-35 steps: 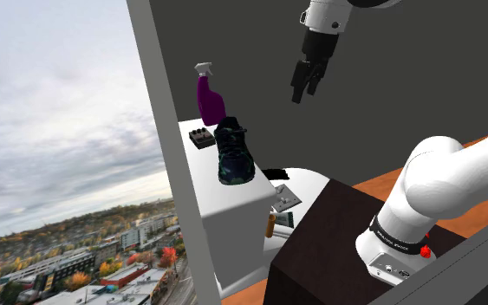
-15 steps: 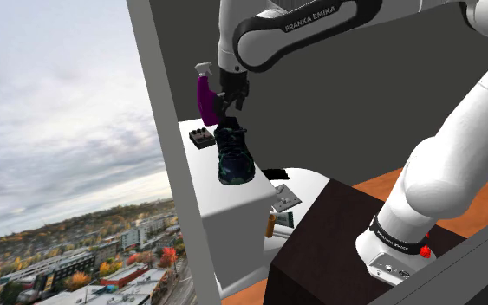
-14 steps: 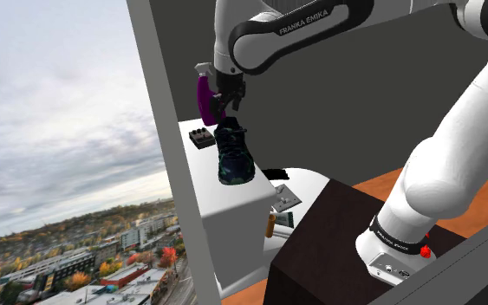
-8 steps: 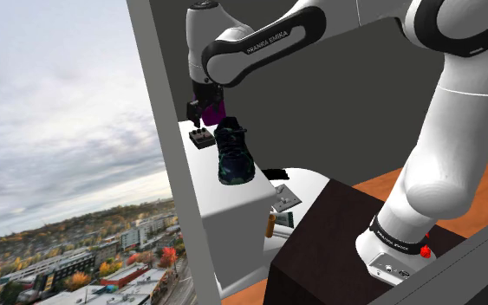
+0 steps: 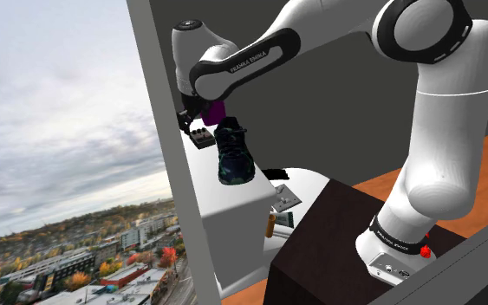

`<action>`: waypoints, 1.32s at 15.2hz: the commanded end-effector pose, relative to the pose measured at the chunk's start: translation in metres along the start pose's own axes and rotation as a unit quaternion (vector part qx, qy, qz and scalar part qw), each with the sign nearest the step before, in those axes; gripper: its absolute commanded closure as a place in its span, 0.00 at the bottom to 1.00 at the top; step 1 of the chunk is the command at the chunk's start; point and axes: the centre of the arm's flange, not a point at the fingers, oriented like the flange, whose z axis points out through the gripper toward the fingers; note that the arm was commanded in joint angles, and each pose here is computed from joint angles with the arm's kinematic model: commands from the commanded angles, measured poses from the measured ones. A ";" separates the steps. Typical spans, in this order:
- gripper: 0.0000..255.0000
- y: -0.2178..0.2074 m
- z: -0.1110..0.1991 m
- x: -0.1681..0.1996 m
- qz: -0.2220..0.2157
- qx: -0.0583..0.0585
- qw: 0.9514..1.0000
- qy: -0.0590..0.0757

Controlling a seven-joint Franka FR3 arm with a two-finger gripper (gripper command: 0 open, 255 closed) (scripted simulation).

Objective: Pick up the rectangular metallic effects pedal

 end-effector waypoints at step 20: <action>1.00 0.003 -0.012 0.002 0.000 0.000 1.000 0.000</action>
